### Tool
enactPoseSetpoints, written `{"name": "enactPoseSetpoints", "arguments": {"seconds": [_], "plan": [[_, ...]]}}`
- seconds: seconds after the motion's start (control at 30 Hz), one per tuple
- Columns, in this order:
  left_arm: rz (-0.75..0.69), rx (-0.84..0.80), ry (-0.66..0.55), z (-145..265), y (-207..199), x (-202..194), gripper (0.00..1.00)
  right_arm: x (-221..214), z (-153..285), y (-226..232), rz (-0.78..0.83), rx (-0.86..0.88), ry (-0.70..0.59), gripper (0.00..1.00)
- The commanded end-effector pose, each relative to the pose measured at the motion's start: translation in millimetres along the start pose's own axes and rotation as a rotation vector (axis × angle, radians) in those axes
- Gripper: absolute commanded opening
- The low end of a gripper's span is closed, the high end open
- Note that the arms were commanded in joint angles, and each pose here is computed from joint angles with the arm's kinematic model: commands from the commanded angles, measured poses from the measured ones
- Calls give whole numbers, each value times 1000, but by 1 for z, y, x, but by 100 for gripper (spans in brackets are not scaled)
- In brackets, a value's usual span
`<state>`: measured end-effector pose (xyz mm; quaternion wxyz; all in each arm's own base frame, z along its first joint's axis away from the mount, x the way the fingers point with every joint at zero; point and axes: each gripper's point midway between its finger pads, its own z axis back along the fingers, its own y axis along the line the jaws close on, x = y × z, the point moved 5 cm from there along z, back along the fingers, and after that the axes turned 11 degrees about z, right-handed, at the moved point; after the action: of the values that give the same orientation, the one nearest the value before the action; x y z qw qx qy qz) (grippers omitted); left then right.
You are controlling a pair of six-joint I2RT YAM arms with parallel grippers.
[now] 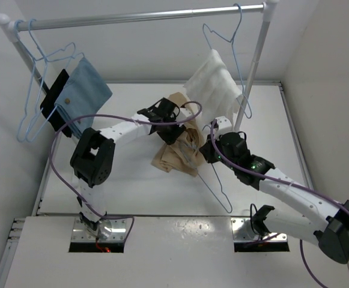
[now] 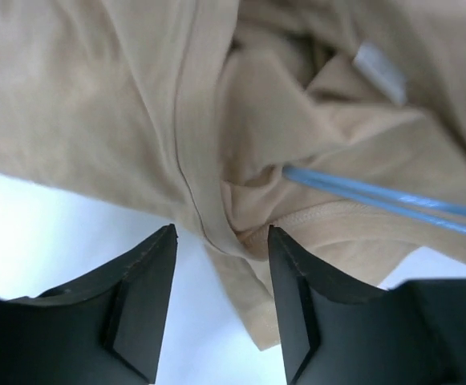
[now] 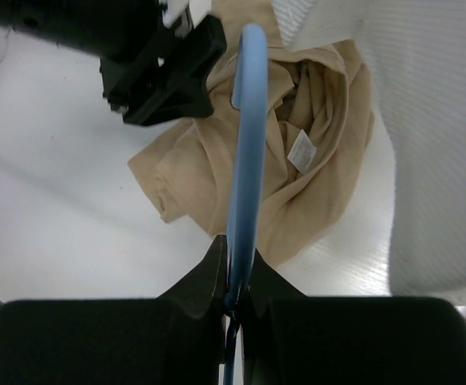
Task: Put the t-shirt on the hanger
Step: Place tshirt on hanger
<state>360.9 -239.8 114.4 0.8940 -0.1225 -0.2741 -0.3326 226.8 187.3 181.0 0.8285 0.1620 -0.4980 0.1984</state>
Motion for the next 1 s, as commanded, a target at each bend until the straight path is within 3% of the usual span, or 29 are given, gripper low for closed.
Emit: {"name": "enactPoseSetpoints", "arguments": {"seconds": [0.0, 0.13, 0.4, 0.8, 0.97], "plan": [[22, -48, -139, 16, -2, 49, 55, -5, 1, 1, -19, 8, 15, 0], [-3, -24, -181, 1, 2, 79, 55, -10, 5, 0, -29, 7, 16, 0], [-17, 30, -106, -35, 9, 65, 51, -12, 5, -3, -28, -12, 22, 0], [-18, -11, -111, -29, 2, 59, 44, -10, 4, -2, -19, -12, 22, 0], [-13, -69, -124, -15, -7, 56, 53, -13, 3, -3, -16, -15, 40, 0]]}}
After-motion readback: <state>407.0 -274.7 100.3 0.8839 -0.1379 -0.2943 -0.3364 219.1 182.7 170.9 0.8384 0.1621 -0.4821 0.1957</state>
